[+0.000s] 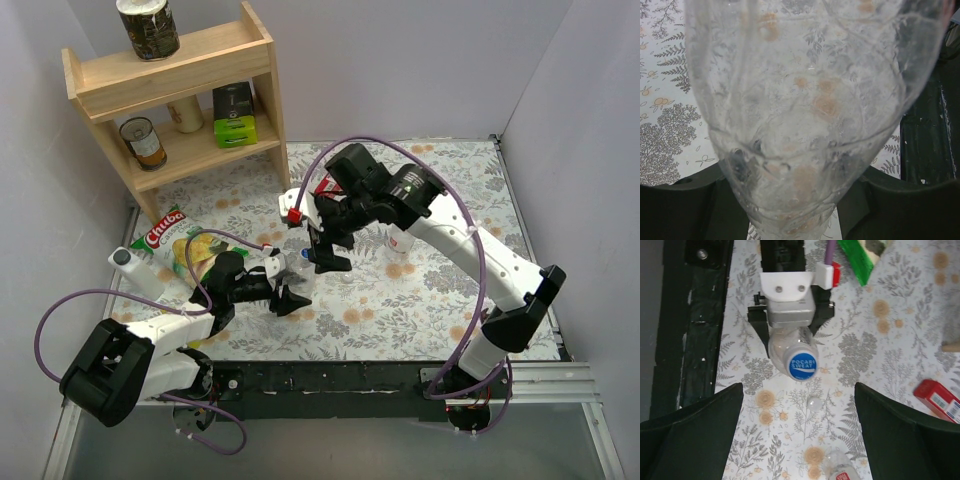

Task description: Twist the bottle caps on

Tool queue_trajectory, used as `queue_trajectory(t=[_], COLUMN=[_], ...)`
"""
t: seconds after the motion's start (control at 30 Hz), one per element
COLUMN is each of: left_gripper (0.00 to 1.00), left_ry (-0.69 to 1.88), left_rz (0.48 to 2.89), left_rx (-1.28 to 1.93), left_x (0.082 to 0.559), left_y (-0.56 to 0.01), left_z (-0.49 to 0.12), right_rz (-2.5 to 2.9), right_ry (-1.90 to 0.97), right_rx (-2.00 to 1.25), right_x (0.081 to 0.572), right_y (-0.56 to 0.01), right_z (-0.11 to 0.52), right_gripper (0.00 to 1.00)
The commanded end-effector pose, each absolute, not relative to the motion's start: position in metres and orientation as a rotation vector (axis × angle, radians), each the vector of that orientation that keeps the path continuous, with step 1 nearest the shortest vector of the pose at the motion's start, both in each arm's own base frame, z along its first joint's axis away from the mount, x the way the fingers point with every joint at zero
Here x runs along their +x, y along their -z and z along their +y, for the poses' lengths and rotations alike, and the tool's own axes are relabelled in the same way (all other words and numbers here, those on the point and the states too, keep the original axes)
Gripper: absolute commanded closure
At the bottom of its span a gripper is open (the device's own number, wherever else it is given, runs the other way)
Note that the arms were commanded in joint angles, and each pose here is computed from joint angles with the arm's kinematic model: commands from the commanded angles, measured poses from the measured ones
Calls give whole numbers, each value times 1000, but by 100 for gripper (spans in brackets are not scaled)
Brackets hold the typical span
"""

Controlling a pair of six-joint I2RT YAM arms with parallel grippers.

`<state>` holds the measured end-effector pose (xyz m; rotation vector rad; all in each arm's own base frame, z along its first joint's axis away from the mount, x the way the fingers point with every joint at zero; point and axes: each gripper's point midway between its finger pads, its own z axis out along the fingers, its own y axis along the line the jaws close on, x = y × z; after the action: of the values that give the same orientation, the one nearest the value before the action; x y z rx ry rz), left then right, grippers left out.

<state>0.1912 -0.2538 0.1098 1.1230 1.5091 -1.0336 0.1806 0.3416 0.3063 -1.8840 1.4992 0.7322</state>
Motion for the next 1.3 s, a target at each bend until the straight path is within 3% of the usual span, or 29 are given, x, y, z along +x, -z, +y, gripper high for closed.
queue_trajectory(t=[0.0, 0.77, 1.27], left_gripper=[100, 100, 100], left_ry=[1028, 1070, 1091], left_rz=[1438, 1504, 1532], left_rx=[1141, 1024, 967], left_x=[196, 203, 202], left_y=[-128, -134, -134], left_z=[-258, -259, -257], right_rz=[1409, 1456, 1583], right_ry=[-833, -785, -595], right_rx=[-1950, -1986, -1972], right_x=[164, 162, 170], right_y=[-302, -276, -254], right_z=[357, 357, 326], right_gripper=[2, 2, 2])
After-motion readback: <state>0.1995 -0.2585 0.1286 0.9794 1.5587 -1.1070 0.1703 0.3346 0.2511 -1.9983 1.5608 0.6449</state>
